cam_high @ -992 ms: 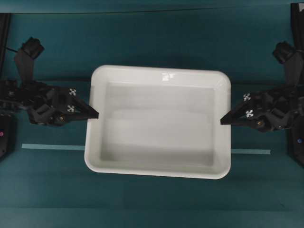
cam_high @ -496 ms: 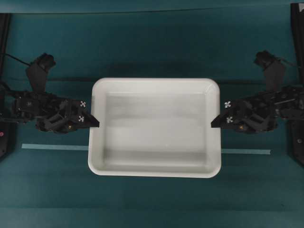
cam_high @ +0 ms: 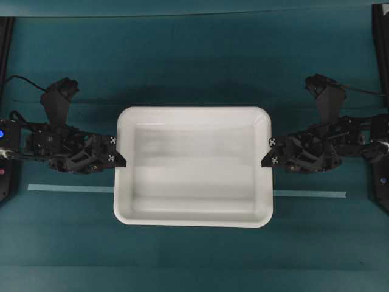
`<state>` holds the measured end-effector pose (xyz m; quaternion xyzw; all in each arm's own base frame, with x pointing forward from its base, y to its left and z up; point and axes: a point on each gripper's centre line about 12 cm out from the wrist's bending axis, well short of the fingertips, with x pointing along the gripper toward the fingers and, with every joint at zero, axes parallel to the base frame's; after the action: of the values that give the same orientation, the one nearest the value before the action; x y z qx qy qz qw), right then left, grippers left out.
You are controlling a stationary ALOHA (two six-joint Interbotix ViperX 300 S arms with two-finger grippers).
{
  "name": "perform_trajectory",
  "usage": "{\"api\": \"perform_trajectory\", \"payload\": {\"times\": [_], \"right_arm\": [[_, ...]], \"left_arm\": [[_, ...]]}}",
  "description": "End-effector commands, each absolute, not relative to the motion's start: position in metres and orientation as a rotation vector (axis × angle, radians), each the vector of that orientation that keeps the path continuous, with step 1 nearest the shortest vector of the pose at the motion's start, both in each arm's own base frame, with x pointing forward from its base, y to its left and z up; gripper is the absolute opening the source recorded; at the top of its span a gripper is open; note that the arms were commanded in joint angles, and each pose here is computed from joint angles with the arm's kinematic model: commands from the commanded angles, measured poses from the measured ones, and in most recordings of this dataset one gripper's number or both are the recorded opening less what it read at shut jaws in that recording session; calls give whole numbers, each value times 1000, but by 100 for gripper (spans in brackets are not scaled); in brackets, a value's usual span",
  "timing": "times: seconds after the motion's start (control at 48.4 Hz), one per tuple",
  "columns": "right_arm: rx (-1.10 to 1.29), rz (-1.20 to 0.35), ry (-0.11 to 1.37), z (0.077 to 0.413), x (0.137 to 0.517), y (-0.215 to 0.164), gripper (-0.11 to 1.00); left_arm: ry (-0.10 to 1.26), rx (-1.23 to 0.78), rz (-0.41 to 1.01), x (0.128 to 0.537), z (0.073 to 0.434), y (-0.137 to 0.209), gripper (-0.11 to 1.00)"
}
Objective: Lift the white case with both hands.
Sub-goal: 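Open both grippers to release the tray rims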
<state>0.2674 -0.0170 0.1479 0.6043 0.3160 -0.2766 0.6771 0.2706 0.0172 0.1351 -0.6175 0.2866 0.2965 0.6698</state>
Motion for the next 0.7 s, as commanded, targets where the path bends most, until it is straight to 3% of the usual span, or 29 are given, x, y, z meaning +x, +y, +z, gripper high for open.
{"api": "perform_trajectory", "payload": {"times": [0.0, 0.207, 0.682], "right_arm": [[1342, -656, 762, 132, 263, -16, 11], [1334, -685, 797, 121, 261, -16, 11], [1317, -749, 849, 95, 263, -19, 10]], "left_arm": [[671, -1387, 706, 268, 120, 21, 7], [708, -1378, 740, 269, 100, 21, 7], [715, -1377, 750, 273, 99, 22, 7]]}}
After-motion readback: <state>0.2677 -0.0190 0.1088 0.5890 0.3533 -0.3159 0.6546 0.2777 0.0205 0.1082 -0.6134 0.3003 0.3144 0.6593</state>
